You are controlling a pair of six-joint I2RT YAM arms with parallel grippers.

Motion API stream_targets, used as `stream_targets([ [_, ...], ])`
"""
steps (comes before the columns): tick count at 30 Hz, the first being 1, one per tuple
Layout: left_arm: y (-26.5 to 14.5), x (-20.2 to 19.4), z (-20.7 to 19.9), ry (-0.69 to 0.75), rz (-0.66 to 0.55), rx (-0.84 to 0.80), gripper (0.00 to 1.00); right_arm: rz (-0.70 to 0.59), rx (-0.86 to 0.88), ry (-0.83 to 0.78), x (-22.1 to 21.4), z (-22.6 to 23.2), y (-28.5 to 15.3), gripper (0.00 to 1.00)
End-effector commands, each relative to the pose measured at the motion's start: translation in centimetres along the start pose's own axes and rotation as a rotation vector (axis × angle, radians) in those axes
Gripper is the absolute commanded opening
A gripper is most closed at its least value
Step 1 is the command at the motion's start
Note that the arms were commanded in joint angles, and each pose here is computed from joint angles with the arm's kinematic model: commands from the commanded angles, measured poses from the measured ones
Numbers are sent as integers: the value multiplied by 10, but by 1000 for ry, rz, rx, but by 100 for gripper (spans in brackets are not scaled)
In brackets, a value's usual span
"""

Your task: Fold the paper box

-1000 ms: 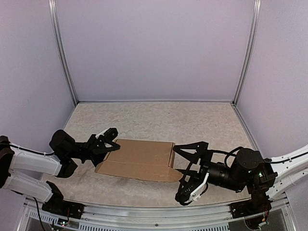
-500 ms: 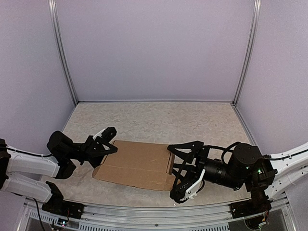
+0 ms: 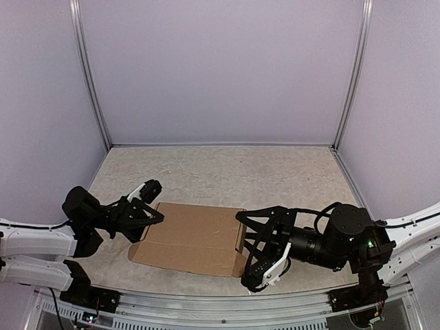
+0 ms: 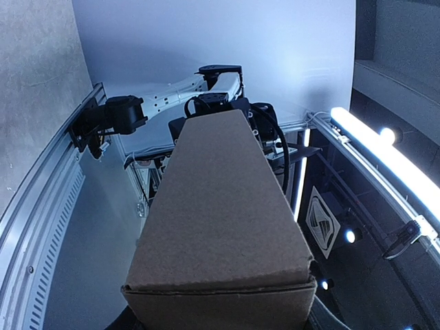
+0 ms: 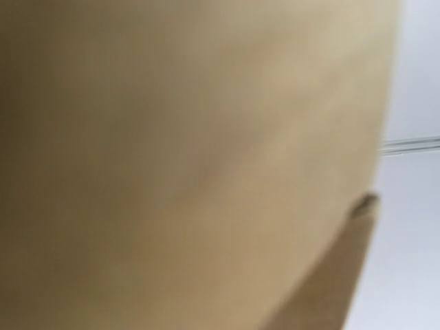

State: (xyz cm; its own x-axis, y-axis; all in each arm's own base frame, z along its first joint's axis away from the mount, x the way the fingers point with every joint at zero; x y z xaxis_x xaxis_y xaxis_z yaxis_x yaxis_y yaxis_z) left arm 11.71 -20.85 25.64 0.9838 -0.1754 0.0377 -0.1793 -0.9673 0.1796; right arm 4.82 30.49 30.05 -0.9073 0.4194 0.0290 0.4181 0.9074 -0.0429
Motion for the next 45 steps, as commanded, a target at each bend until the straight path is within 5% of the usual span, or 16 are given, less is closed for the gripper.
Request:
stream_targets([
  [1,0,-1,-2,84,4,22,30,-7,12,39,4,-1,0,41],
  [3,-1,1,-2,92,-7,32,49,-4,10,46,3,-2,-1,39],
  [4,-1,2,-1,96,-13,41,88,-1,12,49,3,-1,-1,39],
  [5,-2,3,-1,104,-20,50,97,3,14,53,2,-1,-1,38],
  [18,-33,28,8,116,-173,223,99,79,62,192,-13,8,-16,34],
  [26,-60,35,-7,265,-356,553,99,152,160,483,-31,11,-21,34],
  [31,-67,37,-25,395,-467,619,99,172,165,671,-47,13,-27,34],
  [39,-54,18,-43,691,-504,700,99,133,218,973,-65,38,-34,33],
  [45,-51,16,-38,690,-472,734,99,101,230,1154,-72,58,-42,33],
])
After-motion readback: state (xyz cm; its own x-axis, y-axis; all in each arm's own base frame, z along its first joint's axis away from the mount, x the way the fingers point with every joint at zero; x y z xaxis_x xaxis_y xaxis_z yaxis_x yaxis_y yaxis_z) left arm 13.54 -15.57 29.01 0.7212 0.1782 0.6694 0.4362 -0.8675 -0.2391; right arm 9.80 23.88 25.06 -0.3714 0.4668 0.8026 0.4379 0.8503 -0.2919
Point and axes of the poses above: each gripper's point midway between its finger pads, its own y axis out along the fingers, its own z axis along the line the jaws close on, x = y × z, the point moved 7 cm from there along -y, back along the fingers, and after that the axes turned 7 degrees about -y, right-handed, at the moved point
